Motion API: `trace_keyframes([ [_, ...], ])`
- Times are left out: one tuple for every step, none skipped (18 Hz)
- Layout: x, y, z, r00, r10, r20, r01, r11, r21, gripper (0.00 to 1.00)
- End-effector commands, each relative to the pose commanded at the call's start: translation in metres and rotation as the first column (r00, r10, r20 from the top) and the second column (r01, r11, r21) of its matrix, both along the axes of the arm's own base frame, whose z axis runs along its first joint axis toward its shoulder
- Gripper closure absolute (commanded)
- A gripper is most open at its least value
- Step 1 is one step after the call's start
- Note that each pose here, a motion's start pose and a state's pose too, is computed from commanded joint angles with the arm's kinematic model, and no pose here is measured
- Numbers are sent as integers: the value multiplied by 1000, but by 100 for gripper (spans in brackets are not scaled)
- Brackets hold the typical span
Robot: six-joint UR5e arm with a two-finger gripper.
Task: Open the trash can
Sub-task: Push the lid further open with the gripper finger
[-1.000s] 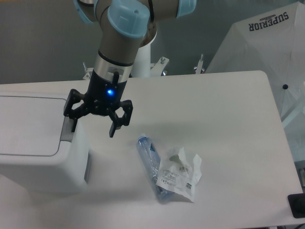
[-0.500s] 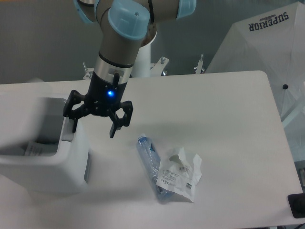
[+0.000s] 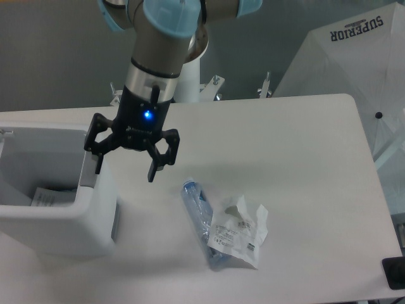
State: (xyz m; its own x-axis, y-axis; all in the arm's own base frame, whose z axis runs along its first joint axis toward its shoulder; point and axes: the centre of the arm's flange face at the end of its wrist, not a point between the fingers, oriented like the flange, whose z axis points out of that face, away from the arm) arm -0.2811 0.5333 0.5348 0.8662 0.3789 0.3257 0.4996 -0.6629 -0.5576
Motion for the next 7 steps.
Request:
trace_keyframes([
  [-4, -1, 6, 1000, -5, -26, 5, 1000, 11, 0],
  [-7, -1, 10, 999, -6, -50, 6, 1000, 15, 0],
  [-12, -4, 15, 997, 7, -80, -6, 1000, 12, 0],
  [-24, -10, 18, 992, 34, -120, -35, 999, -5, 0],
  [-32, -13, 18, 985, 50, -164, -56, 998, -29, 0],
  [-38, -16, 19, 977, 50, -209, -62, 997, -51, 0],
  [-49, -22, 16, 970, 45, -239, -64, 995, -71, 0],
])
